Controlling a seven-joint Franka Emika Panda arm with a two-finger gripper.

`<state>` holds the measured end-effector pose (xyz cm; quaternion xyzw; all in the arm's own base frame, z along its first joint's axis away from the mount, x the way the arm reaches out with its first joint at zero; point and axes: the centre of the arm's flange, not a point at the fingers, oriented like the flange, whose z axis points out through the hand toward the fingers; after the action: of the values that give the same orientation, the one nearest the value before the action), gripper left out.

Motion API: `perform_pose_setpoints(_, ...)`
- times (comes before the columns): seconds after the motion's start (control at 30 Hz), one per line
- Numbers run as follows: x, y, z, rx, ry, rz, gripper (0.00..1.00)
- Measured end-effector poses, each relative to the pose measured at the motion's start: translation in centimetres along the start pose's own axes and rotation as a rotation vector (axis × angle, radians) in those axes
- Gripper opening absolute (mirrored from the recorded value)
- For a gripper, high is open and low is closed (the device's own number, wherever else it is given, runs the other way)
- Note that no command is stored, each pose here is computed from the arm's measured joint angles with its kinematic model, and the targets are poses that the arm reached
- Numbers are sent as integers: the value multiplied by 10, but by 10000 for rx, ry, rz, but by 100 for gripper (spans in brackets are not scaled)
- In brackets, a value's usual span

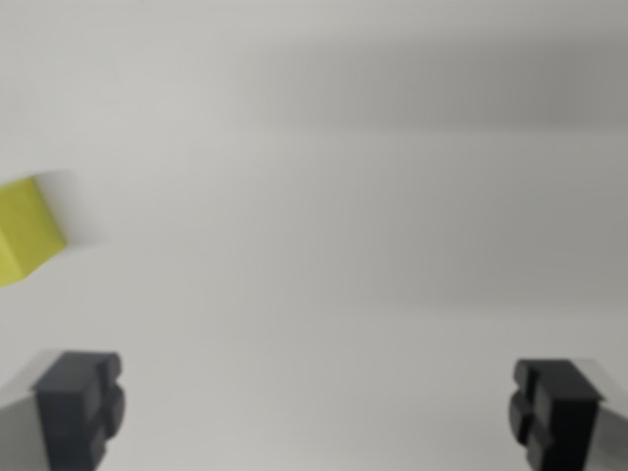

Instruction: Pick yellow cube

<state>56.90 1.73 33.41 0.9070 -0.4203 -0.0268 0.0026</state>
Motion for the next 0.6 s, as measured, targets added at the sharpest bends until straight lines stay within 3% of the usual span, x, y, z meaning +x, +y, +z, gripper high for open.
perform_pose_setpoints(0.6, -25, -16, 24, 25, 67, -403, 100)
